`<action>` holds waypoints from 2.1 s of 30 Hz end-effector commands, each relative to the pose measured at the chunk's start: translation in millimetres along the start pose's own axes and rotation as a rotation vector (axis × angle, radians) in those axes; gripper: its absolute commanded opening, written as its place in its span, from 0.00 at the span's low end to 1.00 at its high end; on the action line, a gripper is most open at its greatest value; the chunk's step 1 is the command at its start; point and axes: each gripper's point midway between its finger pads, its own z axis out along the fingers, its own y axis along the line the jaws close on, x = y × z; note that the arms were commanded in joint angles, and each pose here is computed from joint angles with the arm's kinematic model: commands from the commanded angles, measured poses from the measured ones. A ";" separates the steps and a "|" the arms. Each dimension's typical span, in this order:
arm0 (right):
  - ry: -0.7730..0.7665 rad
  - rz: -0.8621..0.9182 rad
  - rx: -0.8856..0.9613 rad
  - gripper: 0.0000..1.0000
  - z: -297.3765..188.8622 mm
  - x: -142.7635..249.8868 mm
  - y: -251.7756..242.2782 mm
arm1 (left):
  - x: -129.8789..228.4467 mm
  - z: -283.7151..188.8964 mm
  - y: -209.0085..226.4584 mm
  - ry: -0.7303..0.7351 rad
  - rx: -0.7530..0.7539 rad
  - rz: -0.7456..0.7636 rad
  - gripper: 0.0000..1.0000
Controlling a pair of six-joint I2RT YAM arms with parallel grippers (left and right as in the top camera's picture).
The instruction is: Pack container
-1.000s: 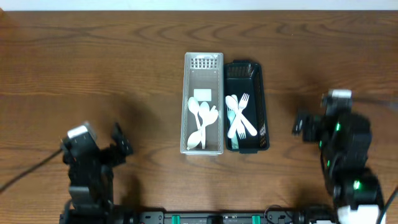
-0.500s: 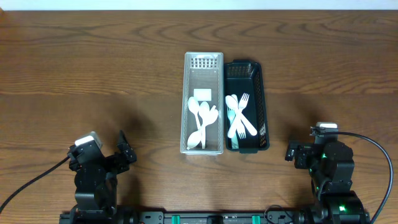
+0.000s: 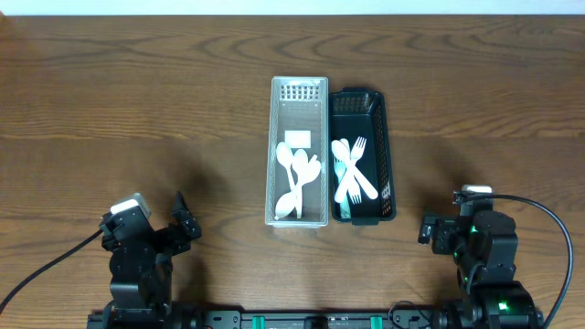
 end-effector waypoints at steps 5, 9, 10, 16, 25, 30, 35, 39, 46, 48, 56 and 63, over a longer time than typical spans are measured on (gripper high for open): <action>-0.052 0.018 0.008 0.99 -15.9 2.8 -3.4 | -0.7 -0.8 -1.4 -0.006 0.009 0.013 0.98; -0.147 0.015 -0.008 0.99 -33.3 -2.5 -2.6 | -0.7 -0.8 -1.4 -0.007 0.009 0.013 0.98; -0.171 0.002 -0.020 0.99 -36.9 -4.3 -0.8 | -0.7 -0.8 -1.4 -0.006 0.009 0.013 0.98; -0.371 -0.083 -0.032 0.99 -49.7 -34.4 3.7 | -0.7 -0.8 -1.4 -0.007 0.009 0.013 0.98; -0.718 -0.073 -0.061 0.99 -35.0 -80.1 13.0 | -0.7 -0.8 -1.4 -0.007 0.009 0.013 0.98; -0.738 -0.075 -0.064 0.99 -28.7 -77.6 13.9 | -0.7 -0.8 -1.4 -0.007 0.009 0.013 0.98; -0.668 -0.078 -0.060 0.99 -17.4 -64.6 13.2 | -0.7 -0.8 -1.4 -0.006 0.009 0.013 0.98; -0.667 -0.079 -0.060 0.99 -17.3 -64.5 13.3 | -0.7 -0.8 -1.4 -0.007 0.009 0.013 0.98; -0.666 -0.079 -0.060 0.99 -17.2 -64.4 13.2 | -0.7 -0.8 -1.4 -0.007 0.009 0.013 0.98; -0.666 -0.079 -0.060 0.99 -17.2 -64.4 13.2 | -0.7 -0.8 -1.4 -0.007 0.009 0.013 0.98; -0.666 -0.079 -0.060 0.99 -17.2 -64.4 13.2 | -0.7 -0.8 -1.4 -0.007 0.009 0.013 0.98; -0.666 -0.079 -0.060 0.99 -17.2 -64.4 13.2 | 12.1 -5.6 4.5 0.034 -0.003 0.041 0.98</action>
